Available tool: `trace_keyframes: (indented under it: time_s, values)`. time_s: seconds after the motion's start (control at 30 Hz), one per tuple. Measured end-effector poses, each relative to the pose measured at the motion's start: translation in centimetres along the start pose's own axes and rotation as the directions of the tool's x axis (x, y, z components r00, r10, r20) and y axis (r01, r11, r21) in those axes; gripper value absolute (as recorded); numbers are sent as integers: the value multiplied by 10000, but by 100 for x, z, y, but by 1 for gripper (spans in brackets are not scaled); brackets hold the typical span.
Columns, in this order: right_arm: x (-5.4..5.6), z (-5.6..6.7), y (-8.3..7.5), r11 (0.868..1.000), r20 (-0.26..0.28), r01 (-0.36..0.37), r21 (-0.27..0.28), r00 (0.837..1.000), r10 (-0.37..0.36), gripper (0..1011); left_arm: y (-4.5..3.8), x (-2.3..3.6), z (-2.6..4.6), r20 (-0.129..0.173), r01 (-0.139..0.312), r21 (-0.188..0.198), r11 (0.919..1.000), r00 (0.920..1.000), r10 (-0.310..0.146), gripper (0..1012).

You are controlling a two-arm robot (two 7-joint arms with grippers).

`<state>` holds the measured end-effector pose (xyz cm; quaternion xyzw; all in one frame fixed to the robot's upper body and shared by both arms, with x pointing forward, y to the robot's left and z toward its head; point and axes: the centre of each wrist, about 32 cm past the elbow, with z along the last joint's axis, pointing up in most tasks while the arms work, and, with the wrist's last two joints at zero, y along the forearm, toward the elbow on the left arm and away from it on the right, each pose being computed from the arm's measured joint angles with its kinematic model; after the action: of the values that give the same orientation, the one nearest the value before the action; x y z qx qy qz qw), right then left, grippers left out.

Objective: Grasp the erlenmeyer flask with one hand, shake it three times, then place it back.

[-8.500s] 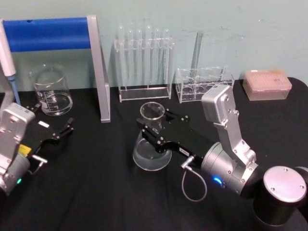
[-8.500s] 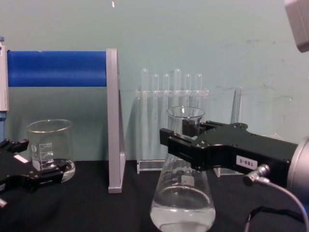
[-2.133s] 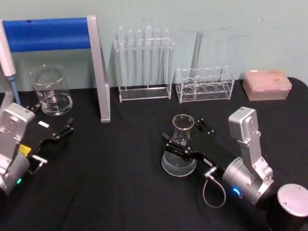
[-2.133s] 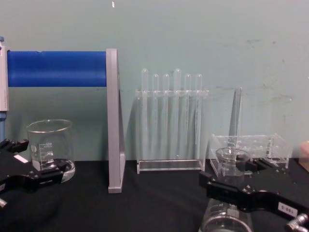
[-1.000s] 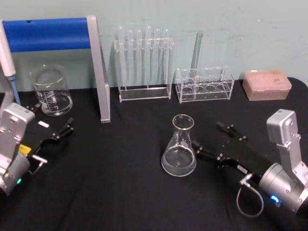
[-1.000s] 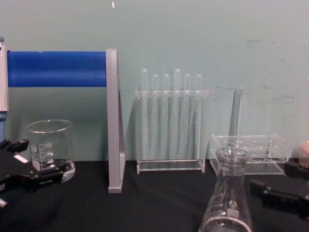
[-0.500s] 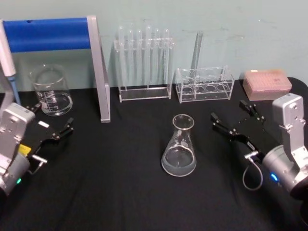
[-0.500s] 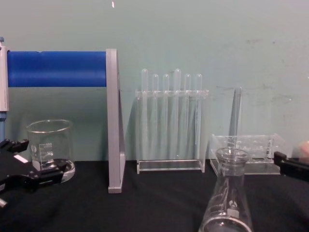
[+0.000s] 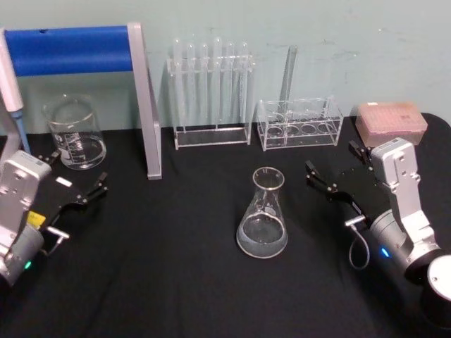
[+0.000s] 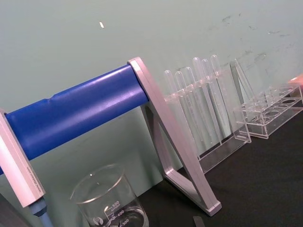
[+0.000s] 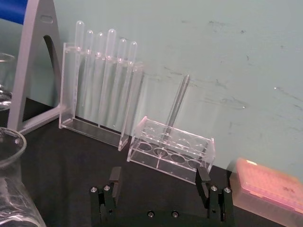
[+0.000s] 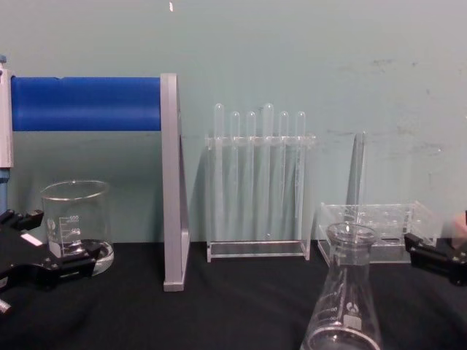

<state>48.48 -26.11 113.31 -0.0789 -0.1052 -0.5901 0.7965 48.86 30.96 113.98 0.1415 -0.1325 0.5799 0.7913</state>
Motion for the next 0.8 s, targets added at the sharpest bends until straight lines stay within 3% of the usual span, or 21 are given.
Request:
trace_keyframes:
  time_s: [0.8]
  values:
    - [-3, -3, 10, 10000, 74, 42, 7, 10000, -42, 1000, 0, 0, 0, 0, -1, 0, 10000, 10000, 1, 1000]
